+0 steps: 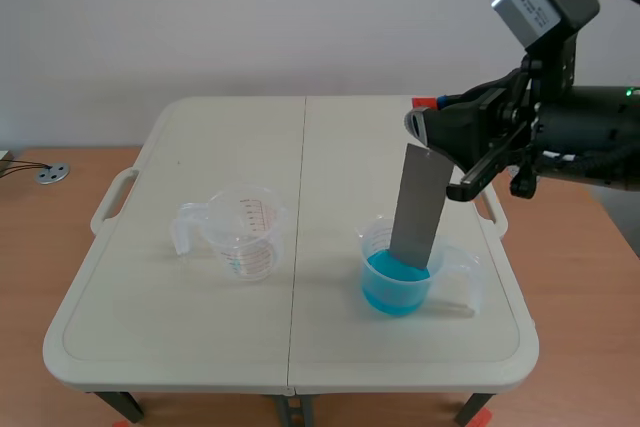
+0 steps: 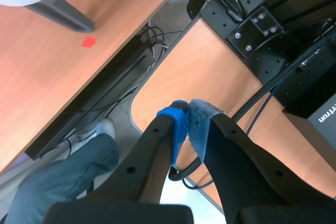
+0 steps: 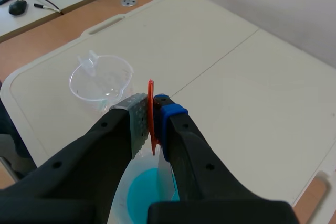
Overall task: Hold the metal plate by the orange handle, dip it into the blue solution, take it out and point at it, then put the plate back in the beaker on the left.
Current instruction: 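Lower the plate into the blue solution, then hold the plate still in the solution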
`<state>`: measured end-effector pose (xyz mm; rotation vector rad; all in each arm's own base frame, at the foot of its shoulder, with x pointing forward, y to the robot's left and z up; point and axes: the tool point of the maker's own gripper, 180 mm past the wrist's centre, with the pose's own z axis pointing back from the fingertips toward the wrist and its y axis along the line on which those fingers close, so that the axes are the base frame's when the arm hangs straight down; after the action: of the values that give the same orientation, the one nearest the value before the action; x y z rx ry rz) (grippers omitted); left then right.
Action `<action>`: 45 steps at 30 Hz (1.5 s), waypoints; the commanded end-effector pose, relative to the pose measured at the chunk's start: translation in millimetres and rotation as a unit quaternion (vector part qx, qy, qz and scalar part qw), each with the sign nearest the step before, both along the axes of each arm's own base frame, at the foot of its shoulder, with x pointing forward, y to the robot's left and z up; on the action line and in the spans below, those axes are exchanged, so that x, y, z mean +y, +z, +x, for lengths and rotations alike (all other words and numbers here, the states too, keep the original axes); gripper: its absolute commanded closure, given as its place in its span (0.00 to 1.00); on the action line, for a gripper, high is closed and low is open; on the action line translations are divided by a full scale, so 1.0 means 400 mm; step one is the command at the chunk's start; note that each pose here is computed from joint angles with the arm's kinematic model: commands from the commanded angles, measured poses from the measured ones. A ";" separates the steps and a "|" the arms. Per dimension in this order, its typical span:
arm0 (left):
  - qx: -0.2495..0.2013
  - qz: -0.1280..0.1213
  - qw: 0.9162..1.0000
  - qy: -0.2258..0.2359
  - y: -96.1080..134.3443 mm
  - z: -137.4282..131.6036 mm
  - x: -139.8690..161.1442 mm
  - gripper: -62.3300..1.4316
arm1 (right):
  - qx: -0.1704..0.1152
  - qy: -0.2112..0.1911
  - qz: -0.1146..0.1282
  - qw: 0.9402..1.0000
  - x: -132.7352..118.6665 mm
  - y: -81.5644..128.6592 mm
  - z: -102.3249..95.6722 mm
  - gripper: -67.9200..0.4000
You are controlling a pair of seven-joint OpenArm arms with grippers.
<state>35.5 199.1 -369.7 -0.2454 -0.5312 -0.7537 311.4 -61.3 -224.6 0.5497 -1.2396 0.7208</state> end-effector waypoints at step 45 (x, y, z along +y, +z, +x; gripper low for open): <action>-0.012 -0.016 1.000 -0.001 0.012 0.013 -0.019 0.93 | 0.043 -0.037 -0.020 0.998 -0.007 -0.152 0.025 0.98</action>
<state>36.7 197.8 -368.6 -0.2506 -0.5417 -0.7528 323.3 -65.0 -282.5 0.4910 -1.1714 0.6404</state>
